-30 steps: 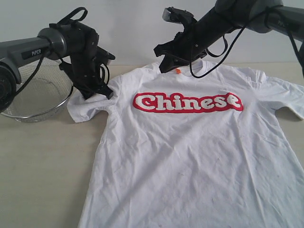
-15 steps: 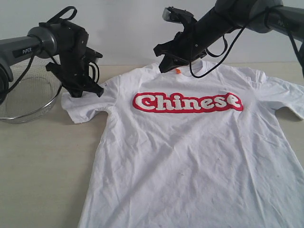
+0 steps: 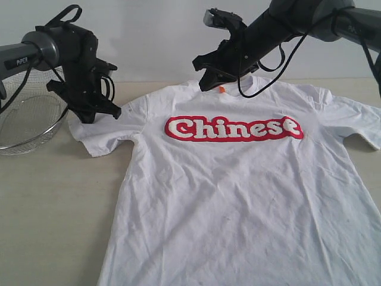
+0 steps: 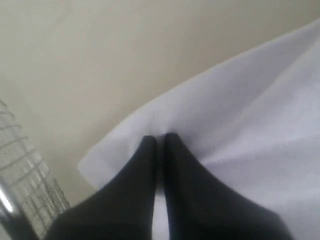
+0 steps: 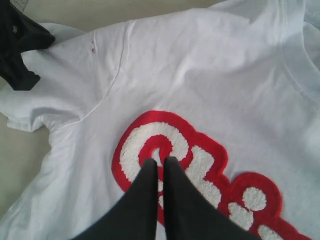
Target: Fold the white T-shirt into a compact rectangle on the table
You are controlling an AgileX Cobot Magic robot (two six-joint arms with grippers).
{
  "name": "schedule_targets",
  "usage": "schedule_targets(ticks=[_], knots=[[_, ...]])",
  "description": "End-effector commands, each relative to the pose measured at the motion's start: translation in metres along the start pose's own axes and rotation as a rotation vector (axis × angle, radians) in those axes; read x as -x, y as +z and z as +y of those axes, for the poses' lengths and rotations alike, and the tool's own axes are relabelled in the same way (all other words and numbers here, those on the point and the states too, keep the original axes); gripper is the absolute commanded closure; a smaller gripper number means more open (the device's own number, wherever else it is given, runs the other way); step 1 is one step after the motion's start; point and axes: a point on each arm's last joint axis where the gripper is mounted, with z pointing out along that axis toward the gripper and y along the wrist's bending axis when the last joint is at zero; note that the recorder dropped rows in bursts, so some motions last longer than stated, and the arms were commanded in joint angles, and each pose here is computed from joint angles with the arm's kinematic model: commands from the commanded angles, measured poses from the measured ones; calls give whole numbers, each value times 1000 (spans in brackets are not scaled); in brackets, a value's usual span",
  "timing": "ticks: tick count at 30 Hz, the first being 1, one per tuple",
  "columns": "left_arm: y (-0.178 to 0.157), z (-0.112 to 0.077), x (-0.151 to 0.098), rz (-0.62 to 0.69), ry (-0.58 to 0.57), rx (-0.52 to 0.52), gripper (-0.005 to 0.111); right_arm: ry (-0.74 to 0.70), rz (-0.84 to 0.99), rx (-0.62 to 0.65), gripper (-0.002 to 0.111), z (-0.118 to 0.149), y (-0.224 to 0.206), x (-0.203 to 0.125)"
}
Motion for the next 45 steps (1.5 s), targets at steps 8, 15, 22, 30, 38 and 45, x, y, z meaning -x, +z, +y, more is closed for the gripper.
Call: schedule_targets(ticks=[8, 15, 22, 30, 38, 45], knots=[[7, 18, -8, 39, -122, -71, 102, -12, -13, -3, 108, -2, -3, 1], [-18, 0, 13, -127, -194, -331, 102, 0, 14, -8, 108, -2, -3, -1], [-28, -6, 20, -171, -162, -319, 102, -1, 21, -12, 108, -3, -3, -2], [-3, -5, 13, -97, -149, -240, 102, -4, 23, -10, 108, -2, -3, -2], [5, -6, 15, -119, -158, -225, 102, -4, 21, -11, 108, -3, -3, -2], [10, 12, 9, -78, -207, -144, 102, -8, 21, -11, 108, -3, -3, -2]])
